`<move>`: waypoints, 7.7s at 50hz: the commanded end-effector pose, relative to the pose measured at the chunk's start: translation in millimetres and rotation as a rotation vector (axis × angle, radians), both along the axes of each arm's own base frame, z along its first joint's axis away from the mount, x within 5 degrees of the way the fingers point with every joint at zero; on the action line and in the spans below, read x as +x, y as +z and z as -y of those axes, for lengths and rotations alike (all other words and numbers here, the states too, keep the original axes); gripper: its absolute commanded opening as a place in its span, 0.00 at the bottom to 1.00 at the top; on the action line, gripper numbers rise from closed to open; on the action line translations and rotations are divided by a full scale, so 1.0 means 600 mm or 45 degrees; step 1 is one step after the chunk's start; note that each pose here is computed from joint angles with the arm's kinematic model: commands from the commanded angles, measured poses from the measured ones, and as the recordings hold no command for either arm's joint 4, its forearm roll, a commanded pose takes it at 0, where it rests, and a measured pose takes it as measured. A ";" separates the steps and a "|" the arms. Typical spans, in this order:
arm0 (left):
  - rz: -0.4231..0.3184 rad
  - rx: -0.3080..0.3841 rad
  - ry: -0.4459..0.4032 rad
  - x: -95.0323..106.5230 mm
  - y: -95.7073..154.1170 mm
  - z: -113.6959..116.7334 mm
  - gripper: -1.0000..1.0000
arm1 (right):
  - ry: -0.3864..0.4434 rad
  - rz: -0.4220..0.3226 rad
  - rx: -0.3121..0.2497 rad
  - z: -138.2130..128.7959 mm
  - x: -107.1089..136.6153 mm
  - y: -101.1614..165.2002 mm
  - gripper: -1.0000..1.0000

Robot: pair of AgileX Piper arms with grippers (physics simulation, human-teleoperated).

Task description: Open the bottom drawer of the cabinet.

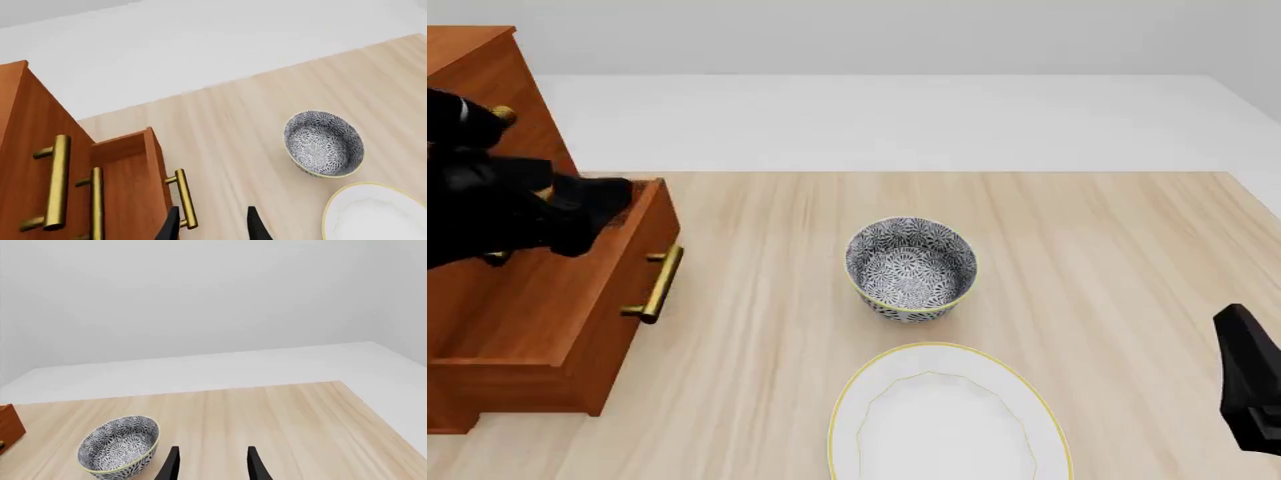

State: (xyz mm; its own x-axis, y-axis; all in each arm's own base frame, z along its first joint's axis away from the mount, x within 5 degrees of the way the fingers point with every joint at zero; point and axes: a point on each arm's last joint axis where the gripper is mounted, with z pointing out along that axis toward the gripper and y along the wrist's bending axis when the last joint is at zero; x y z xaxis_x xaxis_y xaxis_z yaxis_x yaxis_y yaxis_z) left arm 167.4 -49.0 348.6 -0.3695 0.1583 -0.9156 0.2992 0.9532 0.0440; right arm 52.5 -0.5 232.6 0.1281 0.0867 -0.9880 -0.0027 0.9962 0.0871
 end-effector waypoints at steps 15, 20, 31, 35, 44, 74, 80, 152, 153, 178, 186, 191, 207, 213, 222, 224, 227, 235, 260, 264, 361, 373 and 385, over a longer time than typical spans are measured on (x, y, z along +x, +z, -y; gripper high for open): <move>-0.170 -0.124 0.257 0.029 -0.065 -0.037 1.00 | 0.014 0.003 0.003 -0.001 -0.001 0.003 1.00; -0.180 -0.116 0.291 0.041 -0.075 -0.045 1.00 | 0.011 0.002 0.003 -0.001 0.000 0.001 1.00; -0.210 -0.095 0.359 0.062 -0.103 -0.063 1.00 | 0.006 -0.001 0.007 0.000 0.000 -0.001 1.00; -0.217 -0.090 0.376 0.066 -0.114 -0.068 1.00 | 0.003 -0.001 0.006 0.000 0.000 -0.001 1.00; -0.250 -0.064 0.394 0.077 -0.151 -0.075 1.00 | 0.004 -0.005 0.004 0.000 0.001 -0.005 1.00; -0.369 -0.033 0.412 0.096 -0.260 -0.082 1.00 | -0.008 -0.009 -0.002 0.001 0.000 0.000 1.00; -0.377 -0.039 0.418 0.099 -0.271 -0.082 1.00 | -0.010 -0.009 -0.001 0.001 0.000 0.000 1.00; -0.463 -0.037 0.144 0.119 -0.319 0.022 1.00 | -0.039 -0.022 0.007 0.003 0.003 -0.015 1.00; -0.463 -0.038 0.142 0.119 -0.318 0.023 1.00 | -0.039 -0.022 0.007 0.003 0.003 -0.015 1.00; -0.430 -0.029 0.025 0.134 -0.300 0.068 1.00 | -0.050 -0.020 0.013 0.004 0.003 -0.014 1.00; -0.429 -0.036 -0.001 0.132 -0.295 0.079 1.00 | -0.051 -0.018 0.012 0.004 0.002 -0.012 1.00; -0.419 -0.030 -0.014 0.132 -0.290 0.082 1.00 | -0.053 -0.020 0.013 0.004 0.003 -0.013 1.00; -0.408 -0.031 -0.061 0.126 -0.278 0.098 1.00 | -0.054 -0.018 0.014 0.004 0.002 -0.011 1.00; -0.395 -0.028 -0.063 0.123 -0.266 0.095 1.00 | -0.056 -0.018 0.015 0.004 0.002 -0.011 1.00; -0.330 -0.029 -0.058 0.113 -0.213 0.081 1.00 | -0.051 -0.016 0.019 0.004 0.002 -0.012 1.00; -0.312 -0.025 -0.057 0.110 -0.200 0.077 1.00 | -0.051 -0.015 0.022 0.004 0.003 -0.013 1.00; -0.295 -0.025 -0.055 0.107 -0.186 0.074 1.00 | -0.049 -0.014 0.022 0.004 0.003 -0.013 1.00; -0.259 -0.025 -0.052 0.100 -0.150 0.067 1.00 | -0.042 -0.006 0.024 0.003 0.002 -0.008 1.00; -0.064 -0.048 -0.064 0.031 -0.023 0.034 1.00 | -0.027 0.006 0.021 0.002 -0.001 0.004 1.00; -0.013 -0.042 -0.067 0.014 -0.009 0.026 1.00 | -0.023 0.011 0.020 0.002 -0.002 0.007 1.00; 0.222 -0.071 -0.111 -0.356 0.011 -0.112 1.00 | 0.319 -0.182 -0.249 0.043 -0.259 0.271 1.00; 0.192 -0.062 -0.087 -0.378 0.009 -0.118 1.00 | 0.361 -0.285 -0.266 0.044 -0.244 0.252 1.00; 0.194 -0.052 -0.068 -0.389 0.015 -0.120 1.00 | 0.366 -0.309 -0.270 0.042 -0.237 0.246 1.00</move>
State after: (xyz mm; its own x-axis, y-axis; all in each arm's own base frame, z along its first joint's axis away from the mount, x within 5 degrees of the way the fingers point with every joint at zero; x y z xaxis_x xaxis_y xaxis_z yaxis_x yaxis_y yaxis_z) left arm -59.0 21.6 356.2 -0.2124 0.1316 -0.9683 0.3543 0.9339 0.0492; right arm -93.2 -26.0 384.6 -0.0806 -0.1161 -0.9900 -0.2775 0.9565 -0.0896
